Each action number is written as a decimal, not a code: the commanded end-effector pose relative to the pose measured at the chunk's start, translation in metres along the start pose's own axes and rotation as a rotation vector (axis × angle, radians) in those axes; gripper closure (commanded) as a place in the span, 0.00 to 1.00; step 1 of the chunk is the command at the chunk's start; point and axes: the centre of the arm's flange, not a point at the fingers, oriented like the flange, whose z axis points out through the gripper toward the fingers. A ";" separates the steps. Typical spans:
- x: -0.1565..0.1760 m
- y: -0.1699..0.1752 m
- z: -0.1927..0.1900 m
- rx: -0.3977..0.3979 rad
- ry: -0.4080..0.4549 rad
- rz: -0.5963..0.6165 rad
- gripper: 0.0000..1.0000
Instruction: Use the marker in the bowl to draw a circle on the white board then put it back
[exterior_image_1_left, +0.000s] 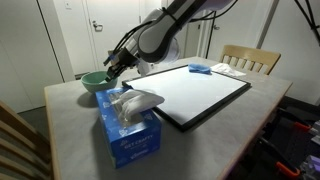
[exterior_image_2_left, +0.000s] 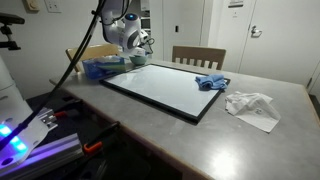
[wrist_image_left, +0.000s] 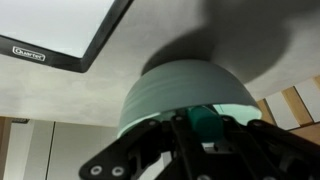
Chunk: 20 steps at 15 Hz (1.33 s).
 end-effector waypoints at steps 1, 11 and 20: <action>-0.001 0.005 0.003 0.017 -0.020 -0.011 0.95; 0.055 -0.015 -0.030 0.009 -0.119 -0.098 0.95; 0.134 -0.030 -0.127 -0.114 -0.400 -0.113 0.95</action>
